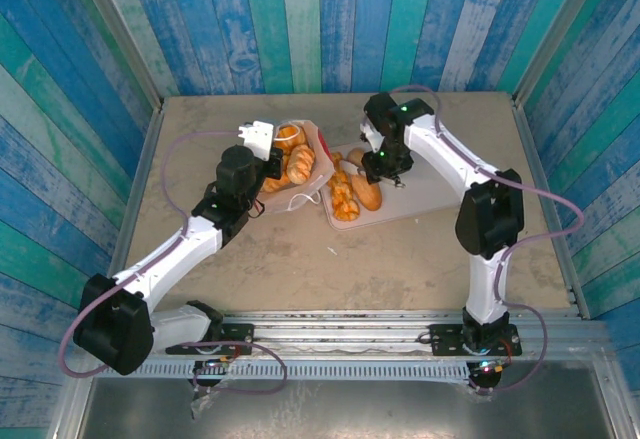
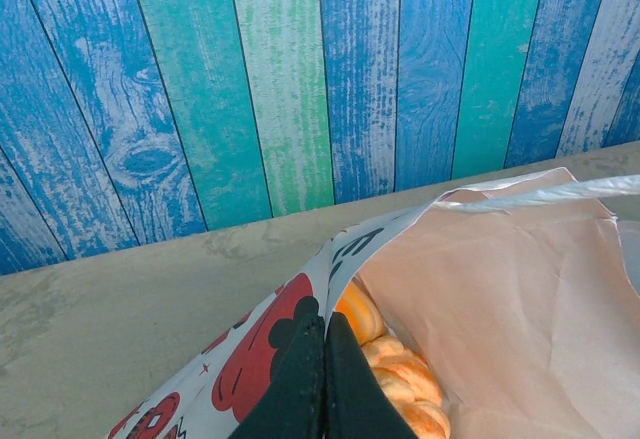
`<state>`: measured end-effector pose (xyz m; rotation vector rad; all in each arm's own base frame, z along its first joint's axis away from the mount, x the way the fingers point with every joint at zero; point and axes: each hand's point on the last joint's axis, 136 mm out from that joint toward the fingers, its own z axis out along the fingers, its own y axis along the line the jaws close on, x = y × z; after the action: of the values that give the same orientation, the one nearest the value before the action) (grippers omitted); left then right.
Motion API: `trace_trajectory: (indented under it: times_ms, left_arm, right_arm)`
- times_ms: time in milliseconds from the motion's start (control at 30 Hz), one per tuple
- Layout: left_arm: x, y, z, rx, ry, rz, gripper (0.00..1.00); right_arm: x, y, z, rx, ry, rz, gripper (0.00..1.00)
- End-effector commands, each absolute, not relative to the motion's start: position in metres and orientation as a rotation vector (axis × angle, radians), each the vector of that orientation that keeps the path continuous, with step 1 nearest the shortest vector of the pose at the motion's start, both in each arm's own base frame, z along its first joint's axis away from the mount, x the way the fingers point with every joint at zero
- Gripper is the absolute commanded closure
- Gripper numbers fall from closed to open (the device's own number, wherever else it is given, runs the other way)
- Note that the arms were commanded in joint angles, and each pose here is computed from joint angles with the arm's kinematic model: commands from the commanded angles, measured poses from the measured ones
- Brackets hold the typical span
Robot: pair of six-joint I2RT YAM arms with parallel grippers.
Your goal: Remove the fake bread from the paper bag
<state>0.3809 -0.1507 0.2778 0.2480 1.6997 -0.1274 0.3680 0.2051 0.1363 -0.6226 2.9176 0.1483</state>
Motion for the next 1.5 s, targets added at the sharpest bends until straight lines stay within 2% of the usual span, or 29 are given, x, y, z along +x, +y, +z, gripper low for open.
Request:
trace_trajectory:
  times_ms: [0, 667, 967, 1167, 1467]
  left_arm:
    - [0.377, -0.146, 0.292, 0.226, 1.667, -0.119, 1.0]
    - [0.373, -0.142, 0.292, 0.219, 1.668, -0.114, 1.0]
    - [0.372, -0.14, 0.29, 0.218, 1.674, -0.103, 1.0]
    - [0.37, -0.137, 0.287, 0.221, 1.68, -0.084, 1.0]
    - [0.368, -0.14, 0.279, 0.234, 1.691, -0.102, 1.0]
  right_arm:
    - [0.369, 0.204, 0.164, -0.584, 2.86, 0.188, 0.41]
    - [0.354, 0.163, 0.17, -0.379, 2.853, 0.269, 0.48]
    - [0.326, 0.172, 0.176, -0.375, 2.8, 0.49, 0.5]
    - [0.307, 0.178, 0.202, -0.351, 2.722, 0.627, 0.51]
    - [0.275, 0.211, 0.267, -0.384, 2.516, 0.883, 0.52]
